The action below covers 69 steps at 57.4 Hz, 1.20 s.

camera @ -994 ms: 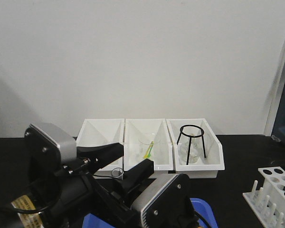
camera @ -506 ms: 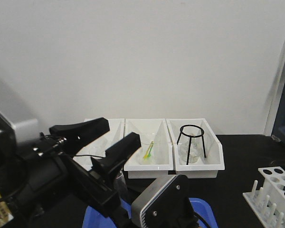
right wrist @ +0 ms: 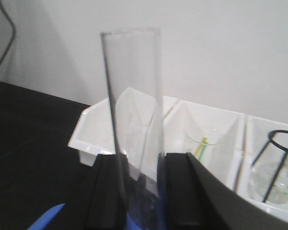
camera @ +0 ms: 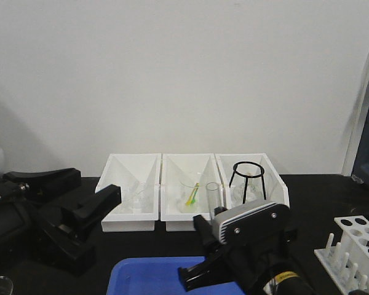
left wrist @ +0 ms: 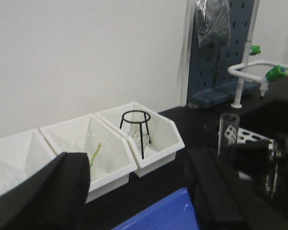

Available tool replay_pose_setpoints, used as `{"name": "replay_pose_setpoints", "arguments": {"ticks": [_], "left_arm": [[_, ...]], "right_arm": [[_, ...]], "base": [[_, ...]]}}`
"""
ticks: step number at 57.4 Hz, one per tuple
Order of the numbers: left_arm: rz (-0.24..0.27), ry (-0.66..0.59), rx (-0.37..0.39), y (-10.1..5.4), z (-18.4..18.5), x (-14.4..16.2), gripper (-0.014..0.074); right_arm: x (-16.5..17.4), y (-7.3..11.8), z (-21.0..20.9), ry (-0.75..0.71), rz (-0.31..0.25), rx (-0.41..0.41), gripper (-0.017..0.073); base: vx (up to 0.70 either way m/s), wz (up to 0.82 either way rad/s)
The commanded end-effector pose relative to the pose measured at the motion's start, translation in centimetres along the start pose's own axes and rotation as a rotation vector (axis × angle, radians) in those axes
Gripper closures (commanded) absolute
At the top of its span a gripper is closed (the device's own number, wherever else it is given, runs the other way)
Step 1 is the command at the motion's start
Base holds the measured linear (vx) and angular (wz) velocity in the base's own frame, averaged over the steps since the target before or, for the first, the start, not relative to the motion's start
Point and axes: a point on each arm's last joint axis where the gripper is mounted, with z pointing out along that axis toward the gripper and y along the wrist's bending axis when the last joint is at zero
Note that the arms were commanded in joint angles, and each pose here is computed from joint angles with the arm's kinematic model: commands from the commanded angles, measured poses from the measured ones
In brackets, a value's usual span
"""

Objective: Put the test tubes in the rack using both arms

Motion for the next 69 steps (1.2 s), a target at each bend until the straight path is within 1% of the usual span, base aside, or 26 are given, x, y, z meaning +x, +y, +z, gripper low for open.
{"name": "replay_pose_setpoints", "arguments": {"ticks": [1,2,14,22,26,35,43,52,61,69], "left_arm": [[0.027,-0.085,0.005,-0.1,-0.6,-1.9,0.0064],[0.032,-0.077,0.003,-0.1,-0.6,-1.8,0.0064],[0.032,-0.041,-0.001,0.0,-0.6,-1.5,0.0064],[0.032,-0.031,-0.003,0.0,-0.6,-1.4,0.0064],[0.032,-0.030,-0.003,0.0,-0.6,-1.4,0.0064],[0.032,-0.014,-0.005,0.0,-0.6,-1.2,0.0064],[0.032,0.003,-0.007,0.0,-0.6,-1.1,0.0064],[0.032,0.008,-0.008,0.0,-0.6,-1.0,0.0064],[0.032,0.010,-0.008,0.0,-0.6,-1.0,0.0064],[0.032,0.011,-0.008,0.0,-0.5,-1.0,0.0064]], "right_arm": [[-3.0,-2.8,-0.3,-0.145,0.027,0.111,0.0565],[-3.1,-3.4,-0.3,-0.146,0.030,0.126,0.0565],[-3.9,-9.6,-0.9,-0.143,0.045,0.266,0.0565],[-4.2,-13.7,-2.1,-0.150,0.096,0.382,0.0565],[-4.2,-15.5,-2.7,-0.162,0.109,0.437,0.0565],[-4.1,-19.1,-4.0,-0.175,0.099,0.535,0.0565],[-3.9,-21.3,-5.0,-0.182,0.095,0.588,0.0565],[-2.6,-23.3,-5.1,-0.153,0.121,0.623,0.0565],[-0.5,-24.2,-4.0,-0.119,0.097,0.622,0.0565],[0.9,-24.7,-3.0,-0.139,0.082,0.618,0.0565]], "base": [[0.00,0.00],[0.00,0.00],[0.00,0.00],[0.00,0.00],[0.00,0.00],[0.00,0.00],[0.00,0.00],[0.00,0.00],[0.00,0.00],[0.00,0.00]]}}
